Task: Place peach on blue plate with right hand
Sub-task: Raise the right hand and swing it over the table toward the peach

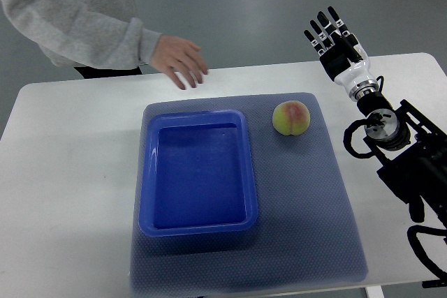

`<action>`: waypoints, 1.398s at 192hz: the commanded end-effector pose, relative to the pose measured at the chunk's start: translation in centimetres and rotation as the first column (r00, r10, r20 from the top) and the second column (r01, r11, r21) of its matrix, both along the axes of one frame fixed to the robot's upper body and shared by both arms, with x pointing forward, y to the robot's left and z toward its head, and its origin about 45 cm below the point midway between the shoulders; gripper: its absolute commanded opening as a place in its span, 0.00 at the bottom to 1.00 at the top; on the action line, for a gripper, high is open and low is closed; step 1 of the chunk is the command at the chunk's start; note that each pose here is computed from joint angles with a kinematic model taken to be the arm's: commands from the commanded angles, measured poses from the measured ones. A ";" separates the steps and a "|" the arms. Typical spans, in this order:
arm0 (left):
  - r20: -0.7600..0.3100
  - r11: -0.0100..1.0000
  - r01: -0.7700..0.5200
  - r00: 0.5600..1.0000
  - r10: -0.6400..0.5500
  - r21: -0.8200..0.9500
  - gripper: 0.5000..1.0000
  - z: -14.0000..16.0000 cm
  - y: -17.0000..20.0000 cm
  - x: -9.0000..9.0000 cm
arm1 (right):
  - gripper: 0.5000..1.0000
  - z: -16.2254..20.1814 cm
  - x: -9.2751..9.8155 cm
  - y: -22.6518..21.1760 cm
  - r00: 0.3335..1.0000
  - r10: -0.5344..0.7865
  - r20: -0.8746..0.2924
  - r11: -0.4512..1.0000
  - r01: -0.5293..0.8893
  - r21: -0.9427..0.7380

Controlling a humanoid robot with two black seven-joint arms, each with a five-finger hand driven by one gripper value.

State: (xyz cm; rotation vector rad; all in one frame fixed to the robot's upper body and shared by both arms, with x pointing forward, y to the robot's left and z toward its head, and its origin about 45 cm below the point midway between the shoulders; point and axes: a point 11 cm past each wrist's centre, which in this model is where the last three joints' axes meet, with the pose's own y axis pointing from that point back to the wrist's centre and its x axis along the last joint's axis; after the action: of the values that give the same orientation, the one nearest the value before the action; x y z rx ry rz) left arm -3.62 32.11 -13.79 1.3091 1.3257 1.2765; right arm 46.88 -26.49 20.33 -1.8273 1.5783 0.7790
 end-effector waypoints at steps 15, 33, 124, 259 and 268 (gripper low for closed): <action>-0.001 1.000 0.000 1.000 0.000 0.005 1.00 0.0 0.2 0.0 | 0.86 0.1 0.0 0.0 1.000 -0.001 0.002 1.000 0.001 0.001; 0.001 1.000 -0.005 1.000 0.005 0.011 1.00 0.0 0.2 0.0 | 0.86 0.2 0.1 0.0 1.000 0.001 0.004 1.000 -0.001 0.001; 0.006 1.000 0.005 1.000 -0.005 -0.019 1.00 0.0 -0.6 0.3 | 0.86 5.5 2.0 -0.8 0.989 0.109 0.098 0.960 -0.079 -0.268; 0.013 0.998 0.005 1.000 -0.004 -0.059 1.00 -0.1 -1.8 0.6 | 0.86 12.1 2.4 1.3 0.750 0.326 -0.576 -0.642 -0.271 -0.717; 0.013 0.998 0.005 1.000 -0.004 -0.059 1.00 -0.1 -1.8 0.6 | 0.86 12.1 2.4 1.6 0.748 0.330 -0.576 -0.643 -0.269 -0.717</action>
State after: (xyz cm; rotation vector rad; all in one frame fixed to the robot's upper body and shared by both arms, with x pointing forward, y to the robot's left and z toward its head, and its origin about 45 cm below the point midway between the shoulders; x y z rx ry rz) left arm -3.01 30.32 -13.87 1.2608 1.3399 1.2312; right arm 49.04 -24.80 31.84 -3.7999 1.2079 -1.3167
